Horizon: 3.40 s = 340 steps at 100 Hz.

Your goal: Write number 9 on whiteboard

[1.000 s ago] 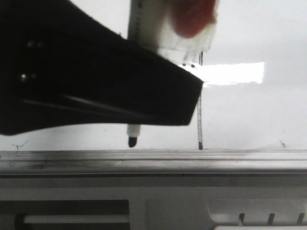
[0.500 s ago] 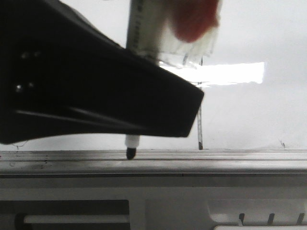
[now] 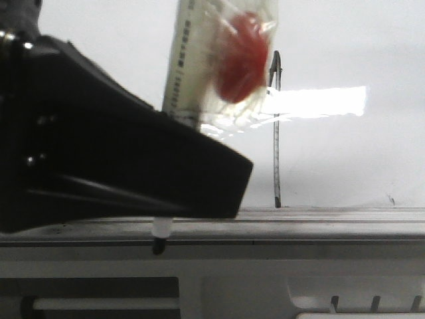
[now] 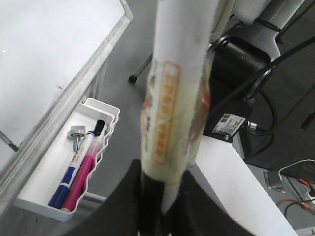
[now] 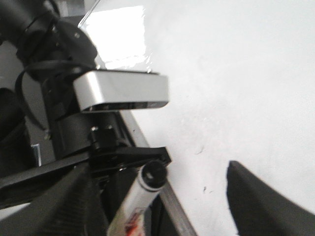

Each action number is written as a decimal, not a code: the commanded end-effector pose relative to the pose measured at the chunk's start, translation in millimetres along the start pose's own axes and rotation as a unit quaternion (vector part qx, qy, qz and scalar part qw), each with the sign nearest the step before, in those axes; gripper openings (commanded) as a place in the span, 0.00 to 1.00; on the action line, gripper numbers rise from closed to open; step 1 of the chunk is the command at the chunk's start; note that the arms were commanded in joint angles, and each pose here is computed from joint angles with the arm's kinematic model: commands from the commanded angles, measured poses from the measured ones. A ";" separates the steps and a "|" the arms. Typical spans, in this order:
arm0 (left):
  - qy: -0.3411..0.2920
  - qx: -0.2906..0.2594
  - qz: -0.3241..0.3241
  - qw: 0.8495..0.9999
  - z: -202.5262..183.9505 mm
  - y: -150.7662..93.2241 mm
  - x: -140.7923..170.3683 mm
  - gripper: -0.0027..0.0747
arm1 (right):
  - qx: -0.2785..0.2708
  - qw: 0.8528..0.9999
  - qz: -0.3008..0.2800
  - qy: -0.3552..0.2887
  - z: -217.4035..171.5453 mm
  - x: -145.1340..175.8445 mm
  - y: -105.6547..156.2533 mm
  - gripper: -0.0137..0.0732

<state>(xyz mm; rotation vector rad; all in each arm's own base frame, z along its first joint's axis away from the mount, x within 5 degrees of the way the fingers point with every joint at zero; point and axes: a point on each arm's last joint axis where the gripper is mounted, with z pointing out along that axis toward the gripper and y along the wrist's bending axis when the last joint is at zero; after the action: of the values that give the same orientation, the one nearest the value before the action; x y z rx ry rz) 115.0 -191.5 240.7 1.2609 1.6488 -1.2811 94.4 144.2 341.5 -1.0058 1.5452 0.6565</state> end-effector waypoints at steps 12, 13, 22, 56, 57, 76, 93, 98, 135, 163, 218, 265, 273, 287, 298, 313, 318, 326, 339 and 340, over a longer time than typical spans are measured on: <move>-0.046 0.006 -0.024 0.999 -1.6 -2.1 -13.1 0.01 | 0.060 0.995 -0.005 -0.080 -30.4 -23.4 -13.6 0.09; -0.045 0.005 -0.024 0.999 -1.6 -2.0 -13.1 0.01 | 0.063 0.995 -0.005 -0.083 -31.7 -24.0 -13.9 0.07; -0.040 -0.020 -0.036 0.998 -1.6 2.7 -11.9 0.01 | 0.067 0.994 -0.006 -0.091 -36.2 -25.5 -14.4 0.08; -0.028 -0.289 -0.204 0.935 -4.7 40.7 -25.0 0.01 | 0.061 0.995 -0.005 -0.076 -34.9 -18.5 -12.8 0.08; -0.028 -0.297 -0.210 0.931 -4.2 41.3 -24.8 0.01 | 0.061 0.995 -0.005 -0.076 -34.9 -18.6 -12.9 0.08; -0.022 -0.393 -0.207 0.895 -0.6 48.5 -30.6 0.01 | 0.060 0.996 -0.003 -0.067 -32.5 -13.0 -12.5 0.08; -0.024 -0.424 -0.202 0.883 1.0 55.7 -36.6 0.01 | 0.060 0.996 -0.002 -0.066 -32.1 -12.8 -12.5 0.08; -0.025 -0.441 -0.201 0.874 -1.5 58.1 -37.9 0.01 | 0.059 0.996 -0.001 -0.066 -31.6 -12.7 -12.6 0.08; -0.008 -0.458 -0.202 0.866 4.6 66.6 -32.3 0.01 | 0.055 0.996 0.018 -0.069 -31.6 -13.1 -12.1 0.08; 0.005 -0.484 -0.209 0.850 5.9 73.8 -25.0 0.40 | 0.054 0.996 0.022 -0.069 -31.6 -13.0 -11.9 0.08; -0.045 -0.456 -0.206 0.865 -9.6 45.1 -40.6 0.74 | 0.050 0.996 0.022 -0.075 -38.0 -14.3 -10.0 0.08; -0.130 -0.409 -0.183 0.885 -80.6 -16.0 -11.2 0.02 | 0.129 0.984 -0.071 -0.102 -82.2 25.6 -7.5 0.11; -0.152 -0.396 -0.180 0.888 -88.8 -22.8 -12.7 0.01 | 0.134 0.983 -0.072 -0.106 -86.9 31.6 -5.7 0.11; -0.178 -0.383 -0.175 0.889 -97.9 -30.0 -16.6 0.01 | 0.130 0.984 -0.072 -0.103 -88.1 34.0 -4.4 0.11; -0.179 -0.382 -0.175 0.889 -98.2 -30.3 -16.7 0.01 | 0.128 0.984 -0.072 -0.100 -87.9 34.5 -4.1 0.11; -0.179 -0.383 -0.175 0.889 -97.9 -30.0 -16.6 0.01 | 0.128 0.984 -0.072 -0.100 -87.9 34.5 -4.1 0.11; -0.179 -0.383 -0.175 0.889 -97.9 -30.0 -16.6 0.01 | 0.128 0.984 -0.072 -0.100 -87.9 34.5 -4.1 0.11; -0.179 -0.383 -0.175 0.889 -97.9 -30.0 -16.6 0.01 | 0.128 0.984 -0.072 -0.100 -87.9 34.5 -4.1 0.11; -0.178 -0.383 -0.175 0.889 -97.8 -29.9 -16.0 0.01 | 0.128 0.984 -0.072 -0.100 -87.9 34.5 -4.1 0.11; -0.177 -0.383 -0.174 0.890 -98.1 -30.0 -15.4 0.01 | 0.128 0.984 -0.072 -0.100 -87.9 34.5 -4.1 0.11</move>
<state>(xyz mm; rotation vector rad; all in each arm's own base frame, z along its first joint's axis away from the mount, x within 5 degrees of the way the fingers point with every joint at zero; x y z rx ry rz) 96.9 -100.0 283.6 0.2475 1.8752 -0.7614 52.1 61.8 314.5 -0.8792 1.3910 0.4511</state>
